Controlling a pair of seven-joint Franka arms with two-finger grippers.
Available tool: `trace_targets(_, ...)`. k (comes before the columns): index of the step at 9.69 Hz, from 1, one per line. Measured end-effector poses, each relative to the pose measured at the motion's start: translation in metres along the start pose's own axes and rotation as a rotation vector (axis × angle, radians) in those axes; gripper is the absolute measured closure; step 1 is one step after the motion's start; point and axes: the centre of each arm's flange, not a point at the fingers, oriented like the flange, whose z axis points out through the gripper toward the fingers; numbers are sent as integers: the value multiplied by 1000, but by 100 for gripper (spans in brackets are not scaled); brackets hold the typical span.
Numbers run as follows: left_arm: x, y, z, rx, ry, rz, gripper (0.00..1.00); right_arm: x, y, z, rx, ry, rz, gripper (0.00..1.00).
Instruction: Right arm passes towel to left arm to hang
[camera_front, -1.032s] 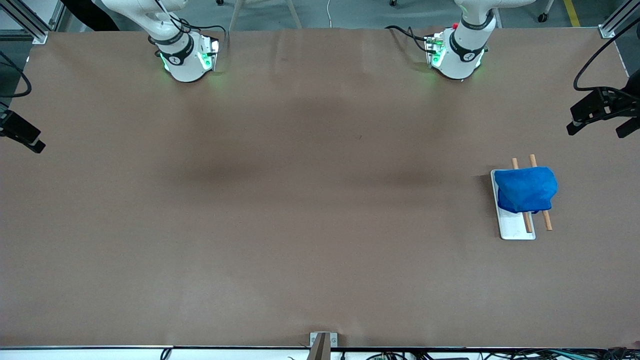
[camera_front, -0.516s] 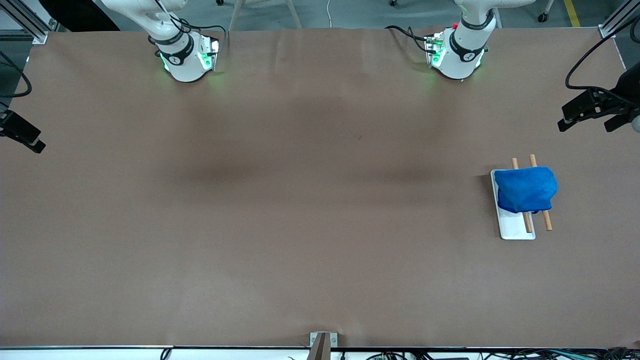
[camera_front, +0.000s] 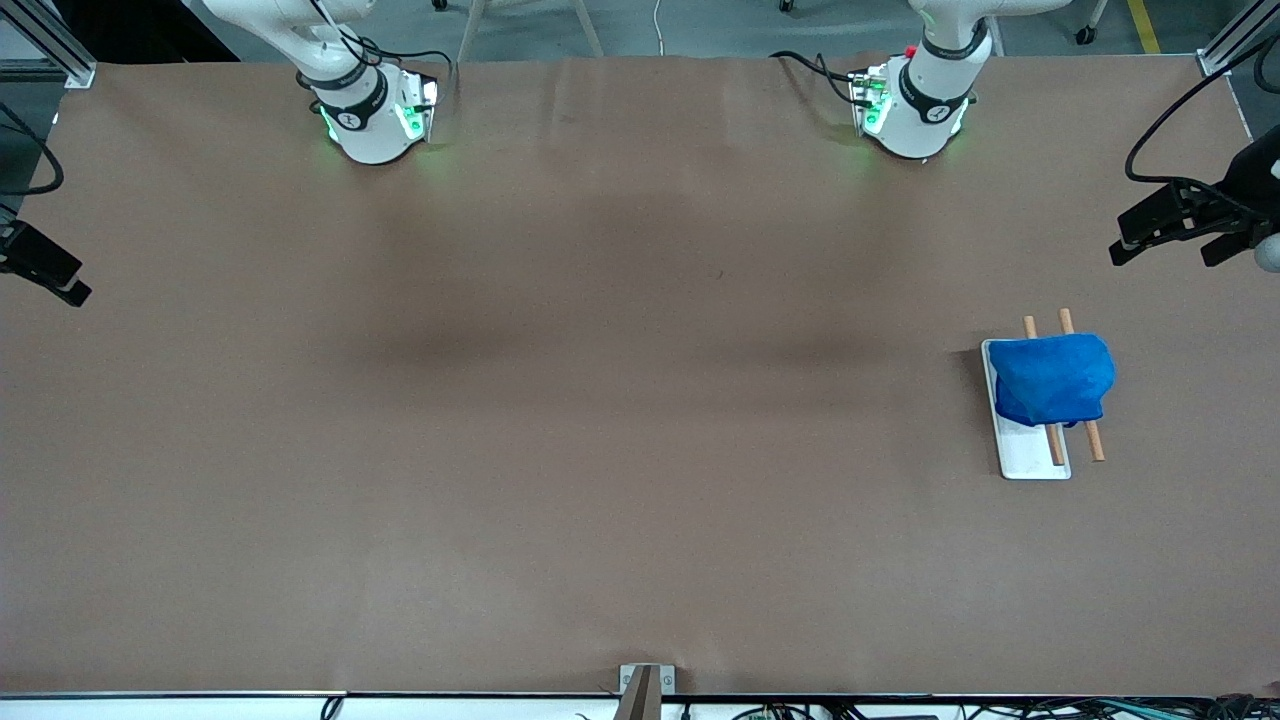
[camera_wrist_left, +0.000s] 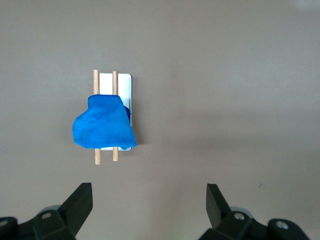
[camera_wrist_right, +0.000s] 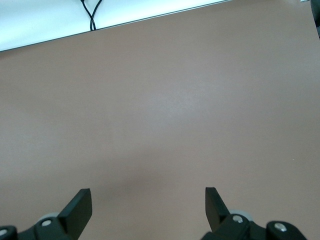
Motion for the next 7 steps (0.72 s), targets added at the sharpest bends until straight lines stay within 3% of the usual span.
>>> trace_targets(7,3,7,7,-1,10,12,0,0,1,0,0,-1,2,0)
